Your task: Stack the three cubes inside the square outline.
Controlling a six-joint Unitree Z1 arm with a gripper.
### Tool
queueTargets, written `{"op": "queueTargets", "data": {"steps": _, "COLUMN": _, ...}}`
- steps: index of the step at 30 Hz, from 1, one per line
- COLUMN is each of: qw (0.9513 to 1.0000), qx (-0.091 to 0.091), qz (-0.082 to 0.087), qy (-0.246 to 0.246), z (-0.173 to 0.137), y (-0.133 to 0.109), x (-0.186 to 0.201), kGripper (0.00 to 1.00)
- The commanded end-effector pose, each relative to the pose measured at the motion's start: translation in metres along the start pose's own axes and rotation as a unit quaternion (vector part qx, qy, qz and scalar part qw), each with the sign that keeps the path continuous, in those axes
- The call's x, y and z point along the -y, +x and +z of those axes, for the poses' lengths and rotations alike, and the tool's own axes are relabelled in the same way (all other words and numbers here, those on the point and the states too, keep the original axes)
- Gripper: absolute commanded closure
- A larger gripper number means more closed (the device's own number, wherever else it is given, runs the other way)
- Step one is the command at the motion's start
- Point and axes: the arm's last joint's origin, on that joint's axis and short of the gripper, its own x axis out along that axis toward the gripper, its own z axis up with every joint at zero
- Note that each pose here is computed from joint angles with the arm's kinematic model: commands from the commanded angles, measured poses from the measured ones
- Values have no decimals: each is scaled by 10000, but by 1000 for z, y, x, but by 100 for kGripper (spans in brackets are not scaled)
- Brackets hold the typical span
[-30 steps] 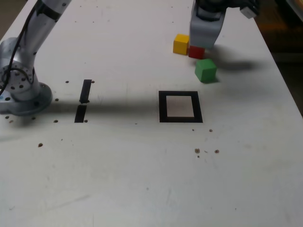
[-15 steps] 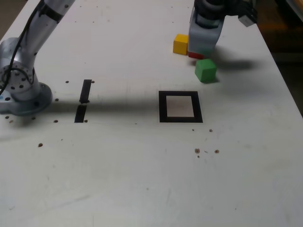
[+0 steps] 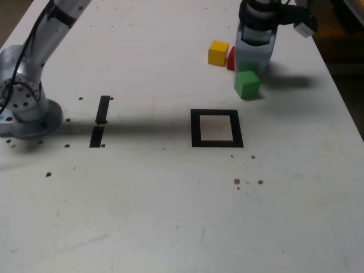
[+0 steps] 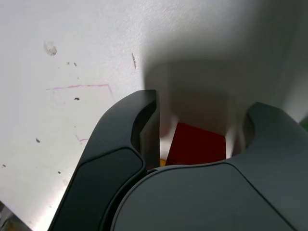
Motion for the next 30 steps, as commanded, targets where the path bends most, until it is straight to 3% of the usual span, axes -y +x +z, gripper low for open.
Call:
{"op": "queueTargets", "data": {"steps": 1, "qw": 10000, "qx": -47, "qz": -72, "qy": 3, "z": -1, "y": 2, "x": 1, "kGripper": 52}}
{"op": "queueTargets", "data": {"steps": 6, "qw": 9996, "qx": -161, "qz": -222, "qy": 35, "z": -1, "y": 3, "x": 4, "kGripper": 52}}
{"op": "queueTargets", "data": {"steps": 15, "qw": 9993, "qx": -124, "qz": -302, "qy": 198, "z": 0, "y": 0, "x": 6, "kGripper": 52}}
{"op": "queueTargets", "data": {"steps": 19, "qw": 9996, "qx": -209, "qz": -132, "qy": 140, "z": -2, "y": -22, "x": 5, "kGripper": 53}}
{"op": "queueTargets", "data": {"steps": 22, "qw": 9991, "qx": -327, "qz": 163, "qy": -209, "z": -6, "y": -50, "x": 4, "kGripper": 61}}
{"op": "queueTargets", "data": {"steps": 24, "qw": 9958, "qx": -356, "qz": 403, "qy": -740, "z": -8, "y": -70, "x": 6, "kGripper": 73}}
{"op": "queueTargets", "data": {"steps": 26, "qw": 9886, "qx": -339, "qz": 588, "qy": -1345, "z": -8, "y": -84, "x": 8, "kGripper": 83}}
{"op": "queueTargets", "data": {"steps": 30, "qw": 9647, "qx": -292, "qz": 788, "qy": -2496, "z": -3, "y": -104, "x": 14, "kGripper": 92}}
